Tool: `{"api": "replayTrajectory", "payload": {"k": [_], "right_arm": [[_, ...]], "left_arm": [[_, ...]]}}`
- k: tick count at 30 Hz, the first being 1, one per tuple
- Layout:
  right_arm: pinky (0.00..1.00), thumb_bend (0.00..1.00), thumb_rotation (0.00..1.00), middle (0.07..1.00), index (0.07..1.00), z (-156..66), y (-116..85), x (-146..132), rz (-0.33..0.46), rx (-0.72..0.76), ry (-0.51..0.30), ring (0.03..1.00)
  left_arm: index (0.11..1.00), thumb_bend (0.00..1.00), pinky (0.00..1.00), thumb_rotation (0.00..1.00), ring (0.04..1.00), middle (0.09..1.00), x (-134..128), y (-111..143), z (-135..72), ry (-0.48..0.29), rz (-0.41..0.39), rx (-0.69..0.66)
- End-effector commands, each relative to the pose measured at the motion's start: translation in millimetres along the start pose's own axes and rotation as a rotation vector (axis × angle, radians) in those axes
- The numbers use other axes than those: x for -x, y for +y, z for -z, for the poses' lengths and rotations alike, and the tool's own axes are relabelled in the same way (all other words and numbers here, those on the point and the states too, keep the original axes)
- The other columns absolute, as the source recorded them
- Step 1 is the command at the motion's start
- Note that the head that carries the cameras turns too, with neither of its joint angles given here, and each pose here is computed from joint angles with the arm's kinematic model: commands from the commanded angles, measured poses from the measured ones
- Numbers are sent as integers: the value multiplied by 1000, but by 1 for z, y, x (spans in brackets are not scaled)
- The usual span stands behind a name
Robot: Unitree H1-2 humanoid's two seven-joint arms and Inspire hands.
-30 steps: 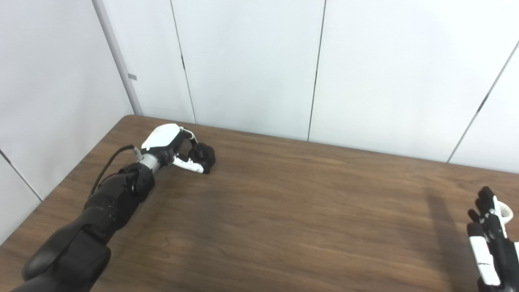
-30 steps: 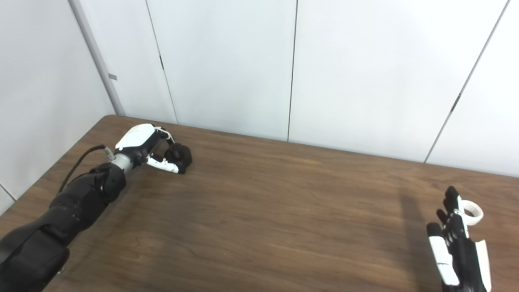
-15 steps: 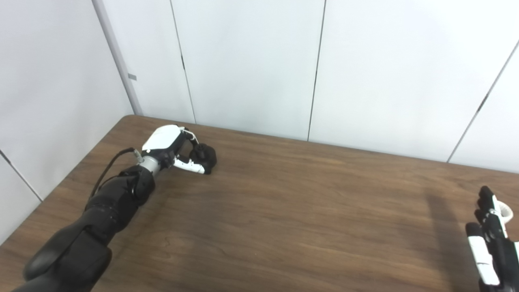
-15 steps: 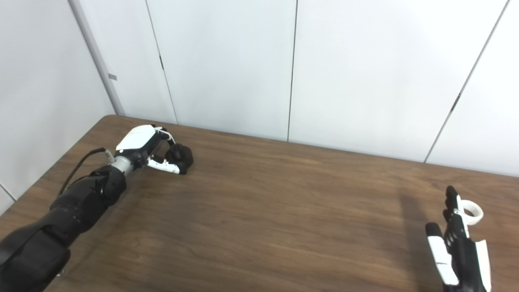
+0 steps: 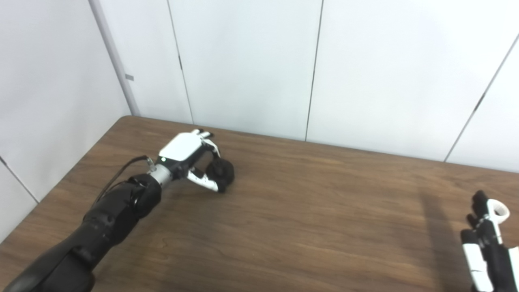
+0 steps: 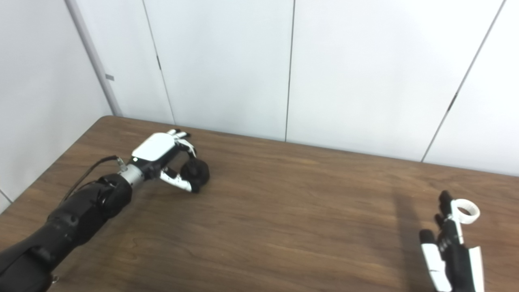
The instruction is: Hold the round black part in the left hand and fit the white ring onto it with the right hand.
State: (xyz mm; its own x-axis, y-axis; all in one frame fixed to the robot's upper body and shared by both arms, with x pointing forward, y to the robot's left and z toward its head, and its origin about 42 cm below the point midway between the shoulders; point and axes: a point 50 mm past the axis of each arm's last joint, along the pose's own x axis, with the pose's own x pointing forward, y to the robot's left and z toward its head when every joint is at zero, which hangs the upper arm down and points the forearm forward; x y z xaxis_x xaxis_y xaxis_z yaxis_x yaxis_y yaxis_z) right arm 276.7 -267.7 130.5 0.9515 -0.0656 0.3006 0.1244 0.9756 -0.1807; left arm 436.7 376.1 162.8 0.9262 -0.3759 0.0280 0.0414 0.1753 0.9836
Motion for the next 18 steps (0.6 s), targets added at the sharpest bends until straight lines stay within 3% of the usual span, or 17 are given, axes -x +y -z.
{"api": "replayTrajectory", "payload": {"k": [1, 9, 18], "right_arm": [[962, 584, 881, 996, 974, -18, 1, -8, 2, -5, -78, 1000], [951, 539, 854, 1000, 973, -45, 6, -15, -8, -17, -133, 1000], [968, 506, 877, 1000, 974, -57, 15, -12, 3, -9, -150, 1000]], "left_arm": [[482, 524, 1000, 56, 957, 741, -5, 10, -12, -76, 7, -19], [481, 524, 1000, 55, 1000, 834, -1, -5, -61, -181, 42, 57], [480, 525, 1000, 58, 1000, 926, 8, -27, -94, -261, 127, 126]]}}
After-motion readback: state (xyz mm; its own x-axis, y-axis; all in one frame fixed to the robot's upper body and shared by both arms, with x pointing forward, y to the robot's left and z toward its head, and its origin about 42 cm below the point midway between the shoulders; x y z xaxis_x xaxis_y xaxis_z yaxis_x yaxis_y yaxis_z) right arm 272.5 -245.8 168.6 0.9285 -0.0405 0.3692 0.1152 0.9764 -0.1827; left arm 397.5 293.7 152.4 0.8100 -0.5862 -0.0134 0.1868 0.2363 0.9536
